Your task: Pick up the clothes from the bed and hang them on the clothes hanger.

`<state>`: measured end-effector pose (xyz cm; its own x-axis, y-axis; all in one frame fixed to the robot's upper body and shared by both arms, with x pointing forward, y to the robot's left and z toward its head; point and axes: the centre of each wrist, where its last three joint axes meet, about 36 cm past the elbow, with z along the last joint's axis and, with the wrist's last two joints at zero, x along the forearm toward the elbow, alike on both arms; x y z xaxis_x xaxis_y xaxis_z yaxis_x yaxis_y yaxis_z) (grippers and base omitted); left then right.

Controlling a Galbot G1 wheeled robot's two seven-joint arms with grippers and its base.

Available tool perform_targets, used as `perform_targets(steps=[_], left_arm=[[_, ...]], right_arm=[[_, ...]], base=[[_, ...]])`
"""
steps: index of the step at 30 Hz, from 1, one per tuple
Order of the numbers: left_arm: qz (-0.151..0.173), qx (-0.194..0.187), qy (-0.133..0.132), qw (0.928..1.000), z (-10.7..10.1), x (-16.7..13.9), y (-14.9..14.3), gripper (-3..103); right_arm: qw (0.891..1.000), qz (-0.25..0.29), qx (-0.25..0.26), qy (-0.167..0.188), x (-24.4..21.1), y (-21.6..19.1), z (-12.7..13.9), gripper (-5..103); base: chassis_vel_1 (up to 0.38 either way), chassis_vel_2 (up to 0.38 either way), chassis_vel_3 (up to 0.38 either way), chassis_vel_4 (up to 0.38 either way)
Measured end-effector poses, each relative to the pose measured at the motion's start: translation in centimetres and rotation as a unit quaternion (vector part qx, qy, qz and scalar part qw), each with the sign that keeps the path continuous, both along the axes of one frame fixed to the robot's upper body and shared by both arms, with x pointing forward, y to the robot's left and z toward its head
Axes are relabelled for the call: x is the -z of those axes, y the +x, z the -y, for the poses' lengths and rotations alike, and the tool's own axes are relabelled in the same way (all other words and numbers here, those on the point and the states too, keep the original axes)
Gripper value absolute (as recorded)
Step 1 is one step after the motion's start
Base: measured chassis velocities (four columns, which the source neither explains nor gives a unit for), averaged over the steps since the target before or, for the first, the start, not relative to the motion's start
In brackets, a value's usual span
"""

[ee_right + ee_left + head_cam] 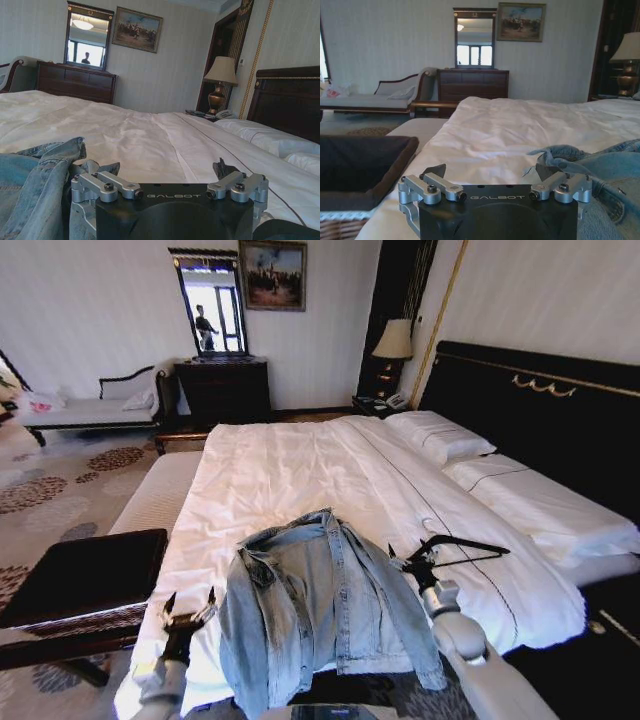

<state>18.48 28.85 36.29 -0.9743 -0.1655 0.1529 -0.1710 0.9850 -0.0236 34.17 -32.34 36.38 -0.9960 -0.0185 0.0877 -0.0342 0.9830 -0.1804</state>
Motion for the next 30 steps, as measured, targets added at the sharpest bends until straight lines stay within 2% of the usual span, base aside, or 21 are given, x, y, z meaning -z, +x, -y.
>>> perform_targets(steps=[12, 16, 26, 30], left_arm=[[-0.001, 0.000, -0.015, 0.9999, 1.3, 0.6, -0.7, 100], [-0.004, 0.002, -0.020, 0.9998, 1.9, 0.8, -0.7, 100], [-0.002, 0.009, -0.012, 0.9999, 1.8, 0.7, -0.6, 100], [0.003, 0.021, -0.001, 0.9998, 2.3, 0.8, -0.5, 100]], right_arm=[[1.000, -0.005, -0.007, -0.007, -0.4, -1.1, -0.3, 100], [1.000, -0.009, -0.009, 0.001, -0.4, -1.1, -0.3, 100], [1.000, -0.009, -0.013, -0.003, -0.6, -0.9, -0.1, 100], [1.000, -0.010, -0.013, -0.003, -0.5, -1.0, -0.1, 100]], base=[[0.000, 0.000, 0.000, 0.000], [0.000, 0.000, 0.000, 0.000], [0.000, 0.000, 0.000, 0.000], [-0.011, -0.008, 0.012, 0.014]])
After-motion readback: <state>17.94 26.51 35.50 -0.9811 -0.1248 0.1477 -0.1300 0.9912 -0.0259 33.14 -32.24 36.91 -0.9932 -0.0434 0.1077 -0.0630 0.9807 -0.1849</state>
